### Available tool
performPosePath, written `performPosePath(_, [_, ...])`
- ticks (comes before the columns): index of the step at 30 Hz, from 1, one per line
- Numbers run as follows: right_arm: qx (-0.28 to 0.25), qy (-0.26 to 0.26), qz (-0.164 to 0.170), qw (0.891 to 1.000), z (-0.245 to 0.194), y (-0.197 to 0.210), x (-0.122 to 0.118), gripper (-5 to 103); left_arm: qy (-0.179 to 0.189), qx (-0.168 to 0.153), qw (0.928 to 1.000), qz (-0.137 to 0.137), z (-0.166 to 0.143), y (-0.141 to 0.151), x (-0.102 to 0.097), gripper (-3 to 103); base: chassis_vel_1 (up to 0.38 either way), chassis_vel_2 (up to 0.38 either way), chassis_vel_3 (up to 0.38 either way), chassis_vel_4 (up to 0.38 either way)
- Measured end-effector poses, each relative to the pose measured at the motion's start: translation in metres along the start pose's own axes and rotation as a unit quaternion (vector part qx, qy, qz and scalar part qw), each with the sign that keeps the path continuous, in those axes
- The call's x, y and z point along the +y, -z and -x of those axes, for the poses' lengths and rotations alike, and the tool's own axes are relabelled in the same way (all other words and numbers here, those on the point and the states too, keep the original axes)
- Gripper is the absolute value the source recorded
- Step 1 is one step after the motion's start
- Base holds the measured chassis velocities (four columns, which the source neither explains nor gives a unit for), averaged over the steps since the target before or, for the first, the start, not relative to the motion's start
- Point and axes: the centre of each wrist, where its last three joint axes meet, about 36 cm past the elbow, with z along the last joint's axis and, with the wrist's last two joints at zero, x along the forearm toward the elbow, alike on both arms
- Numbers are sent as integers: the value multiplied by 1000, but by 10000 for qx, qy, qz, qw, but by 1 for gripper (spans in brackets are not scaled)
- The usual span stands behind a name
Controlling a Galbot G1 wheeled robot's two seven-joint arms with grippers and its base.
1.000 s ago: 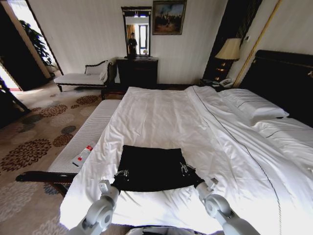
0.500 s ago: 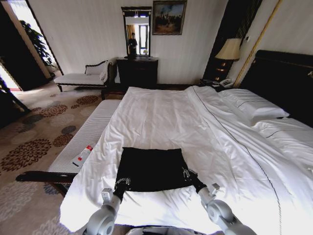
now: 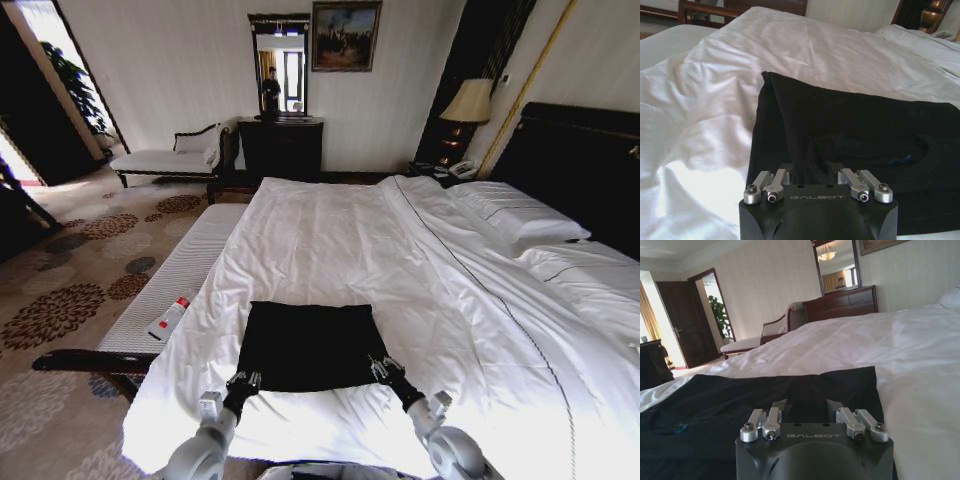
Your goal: Fold the clothes on the bed.
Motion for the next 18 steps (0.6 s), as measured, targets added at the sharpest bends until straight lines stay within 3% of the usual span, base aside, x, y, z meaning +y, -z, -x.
performPosePath(2, [-20,-19,-4,10000,-3,2,0,45,-6,8,10000,34,-4,-1,-1,45,0,0,0,0])
performPosePath(5, [-111,-153,-1,9998,-13,12,-4,61,23,-41,10000,64,-14,4,0,61,0,0,0,0])
performPosePath(10, [-184,-304,51,9994,-22,24,-13,72,119,-278,9995,72,-13,19,9,72,0,0,0,0])
performPosePath(13, [-321,-473,207,9981,-18,42,-24,88,175,-563,9982,-93,-2,42,17,89,0,0,0,0])
performPosePath(18, [-516,-707,591,9944,4,77,-36,100,283,-756,9961,-354,25,65,36,99,0,0,0,0])
